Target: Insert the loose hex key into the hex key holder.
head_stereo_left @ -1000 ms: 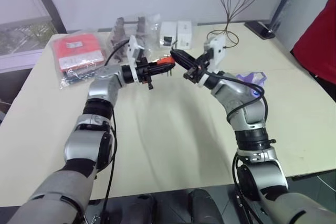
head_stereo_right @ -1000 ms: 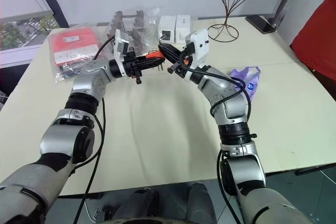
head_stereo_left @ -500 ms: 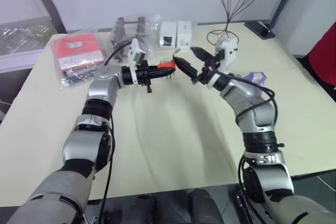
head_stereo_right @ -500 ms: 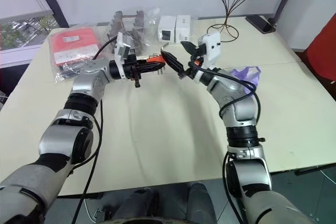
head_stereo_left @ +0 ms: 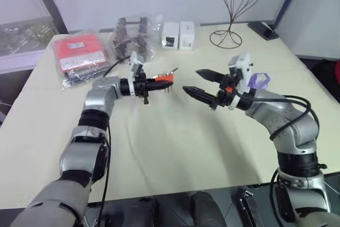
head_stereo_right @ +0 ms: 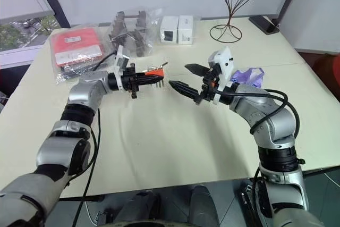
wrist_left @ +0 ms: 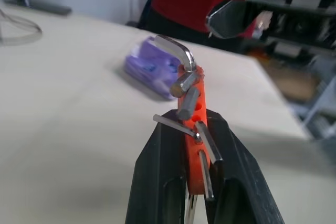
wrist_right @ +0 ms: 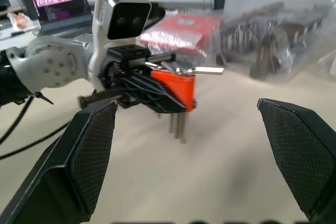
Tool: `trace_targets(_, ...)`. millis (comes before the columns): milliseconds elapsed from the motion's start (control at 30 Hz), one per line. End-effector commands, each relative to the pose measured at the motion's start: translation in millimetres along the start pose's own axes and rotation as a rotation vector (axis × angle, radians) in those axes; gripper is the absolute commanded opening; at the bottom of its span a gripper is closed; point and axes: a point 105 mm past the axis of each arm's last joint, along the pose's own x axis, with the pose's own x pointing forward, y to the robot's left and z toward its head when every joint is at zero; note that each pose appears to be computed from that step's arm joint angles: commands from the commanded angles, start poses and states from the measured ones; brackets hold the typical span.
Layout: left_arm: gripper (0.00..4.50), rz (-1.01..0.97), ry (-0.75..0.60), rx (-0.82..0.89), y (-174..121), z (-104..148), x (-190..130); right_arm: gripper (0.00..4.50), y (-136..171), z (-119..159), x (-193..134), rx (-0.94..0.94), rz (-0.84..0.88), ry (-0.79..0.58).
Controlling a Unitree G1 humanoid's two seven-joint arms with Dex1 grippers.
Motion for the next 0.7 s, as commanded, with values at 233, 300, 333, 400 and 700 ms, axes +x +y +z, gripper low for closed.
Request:
trace_targets(233, 0.00, 0.151, 0.152, -0.346, -9, -66, -15, 4.45, 7, 2, 6, -0.026, 0.002, -0.037)
trace_targets(300, 0.00, 0.235, 0.182, -0.393, -1, -79, -20, 4.45, 9, 0, 9, -0.025, 0.004, -0.037)
trace_targets(333, 0.45, 0.261, 0.185, -0.415, 1, -82, -22, 4.49, 9, -1, 10, -0.024, 0.006, -0.038)
trace_targets(400, 1.34, 0.295, 0.204, -0.417, 4, -86, -27, 4.50, 10, -1, 12, -0.020, 0.009, -0.043)
trace_targets(700, 4.44, 0.400, 0.323, -0.184, 11, -91, -50, 4.50, 9, -2, 11, -0.010, 0.006, -0.043)
